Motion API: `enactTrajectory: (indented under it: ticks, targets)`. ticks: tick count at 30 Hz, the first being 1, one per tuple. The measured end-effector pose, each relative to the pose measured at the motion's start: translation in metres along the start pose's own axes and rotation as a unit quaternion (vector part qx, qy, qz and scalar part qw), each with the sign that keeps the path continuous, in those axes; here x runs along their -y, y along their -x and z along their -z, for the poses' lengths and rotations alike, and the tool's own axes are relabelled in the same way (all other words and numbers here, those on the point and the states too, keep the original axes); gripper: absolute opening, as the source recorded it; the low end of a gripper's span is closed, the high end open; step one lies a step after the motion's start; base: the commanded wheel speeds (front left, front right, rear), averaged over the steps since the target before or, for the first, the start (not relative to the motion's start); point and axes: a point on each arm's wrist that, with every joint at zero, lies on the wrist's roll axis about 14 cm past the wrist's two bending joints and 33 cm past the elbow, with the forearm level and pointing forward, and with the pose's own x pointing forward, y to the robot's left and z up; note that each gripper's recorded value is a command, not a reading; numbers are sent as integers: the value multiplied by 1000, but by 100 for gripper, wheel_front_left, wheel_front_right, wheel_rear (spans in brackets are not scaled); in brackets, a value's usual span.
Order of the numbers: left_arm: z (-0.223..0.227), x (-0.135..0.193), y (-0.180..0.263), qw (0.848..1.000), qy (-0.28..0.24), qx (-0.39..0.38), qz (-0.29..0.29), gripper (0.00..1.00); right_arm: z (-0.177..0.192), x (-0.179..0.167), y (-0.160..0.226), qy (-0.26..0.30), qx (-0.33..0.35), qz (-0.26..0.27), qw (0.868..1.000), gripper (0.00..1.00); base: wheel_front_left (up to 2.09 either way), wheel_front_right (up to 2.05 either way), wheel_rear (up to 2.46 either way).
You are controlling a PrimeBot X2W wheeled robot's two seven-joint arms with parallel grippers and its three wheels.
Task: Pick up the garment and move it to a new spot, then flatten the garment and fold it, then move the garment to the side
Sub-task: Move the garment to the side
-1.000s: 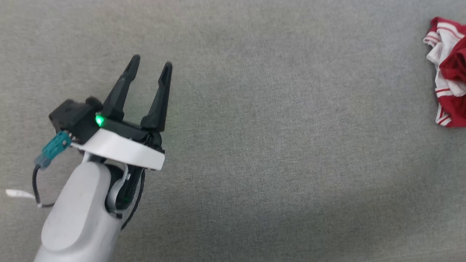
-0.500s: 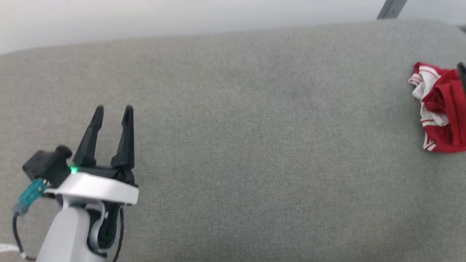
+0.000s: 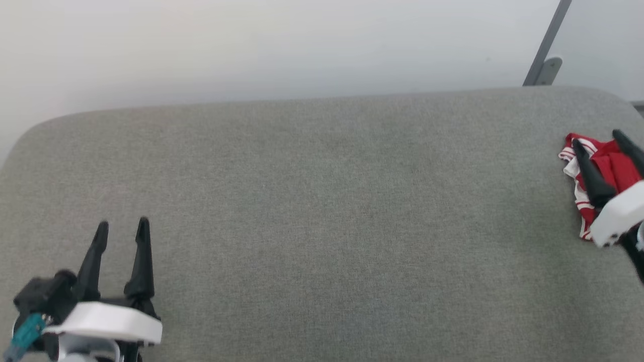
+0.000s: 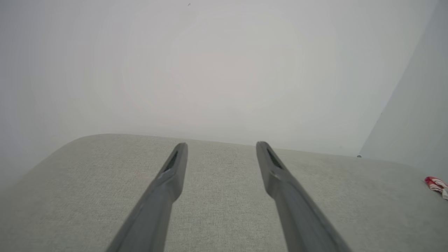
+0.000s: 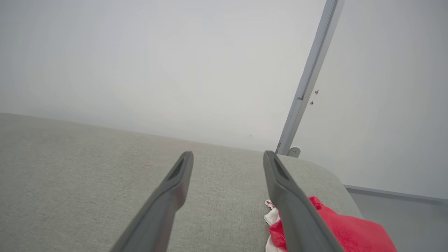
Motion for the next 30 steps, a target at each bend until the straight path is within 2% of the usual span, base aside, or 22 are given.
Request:
enactTrajectory:
  ticks: [14,25,30]
  targets:
    - [-10,-29,49,998,-25,11,-59,100,22,-41,51,-26,29,-12,999,100,0,0,0]
    - [-2,-30,76,997,-34,-6,-69,100,30,-63,86,-58,46,-7,997,100,0,0,0]
    - [2,-30,85,997,-31,-13,-71,100,23,-63,96,-66,62,2,996,100,0,0,0]
